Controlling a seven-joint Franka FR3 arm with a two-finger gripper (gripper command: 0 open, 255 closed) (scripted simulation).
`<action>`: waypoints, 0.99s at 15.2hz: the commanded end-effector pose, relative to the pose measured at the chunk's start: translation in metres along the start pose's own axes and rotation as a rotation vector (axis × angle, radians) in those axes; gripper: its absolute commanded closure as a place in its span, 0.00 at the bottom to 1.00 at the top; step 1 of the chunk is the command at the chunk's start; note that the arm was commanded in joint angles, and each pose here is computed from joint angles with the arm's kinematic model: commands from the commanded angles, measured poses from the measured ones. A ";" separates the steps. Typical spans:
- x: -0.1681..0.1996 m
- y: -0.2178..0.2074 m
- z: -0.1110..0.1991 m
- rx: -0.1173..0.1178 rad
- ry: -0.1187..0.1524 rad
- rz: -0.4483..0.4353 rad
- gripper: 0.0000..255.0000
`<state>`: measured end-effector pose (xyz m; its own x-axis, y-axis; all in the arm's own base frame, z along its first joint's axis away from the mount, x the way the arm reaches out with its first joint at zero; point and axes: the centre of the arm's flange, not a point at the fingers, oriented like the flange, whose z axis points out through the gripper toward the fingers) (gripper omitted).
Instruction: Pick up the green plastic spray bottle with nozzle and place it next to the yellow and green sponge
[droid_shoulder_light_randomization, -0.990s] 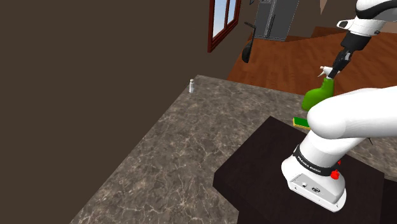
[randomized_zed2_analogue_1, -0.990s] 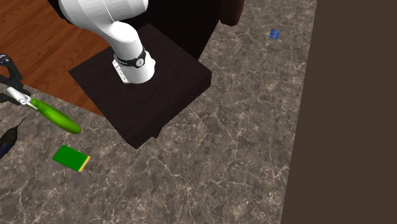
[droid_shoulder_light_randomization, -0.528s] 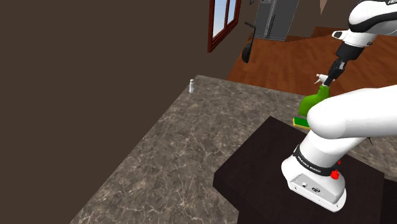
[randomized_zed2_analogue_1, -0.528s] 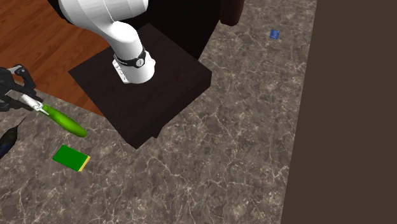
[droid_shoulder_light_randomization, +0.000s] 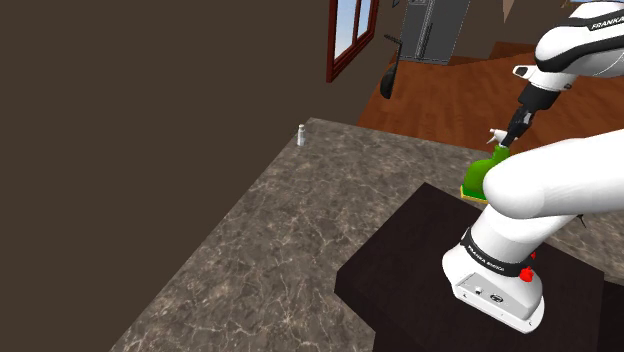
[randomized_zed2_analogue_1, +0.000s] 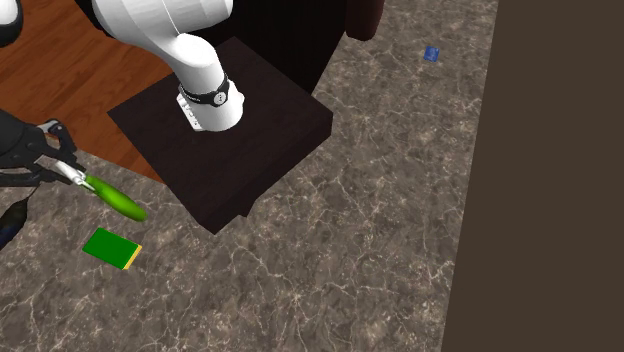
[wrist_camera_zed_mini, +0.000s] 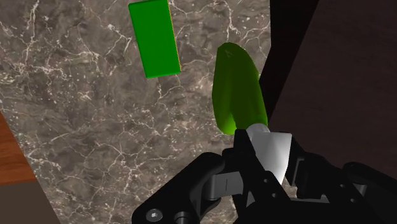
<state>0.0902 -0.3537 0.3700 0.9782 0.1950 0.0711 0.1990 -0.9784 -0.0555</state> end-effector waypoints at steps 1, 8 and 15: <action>-0.001 0.001 0.010 -0.001 0.000 0.000 1.00; -0.003 0.003 0.047 -0.001 0.000 0.000 1.00; -0.006 0.005 0.084 -0.001 0.000 0.000 1.00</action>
<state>0.0893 -0.3531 0.2904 0.9782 0.1952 0.0713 0.1993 -0.9783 -0.0559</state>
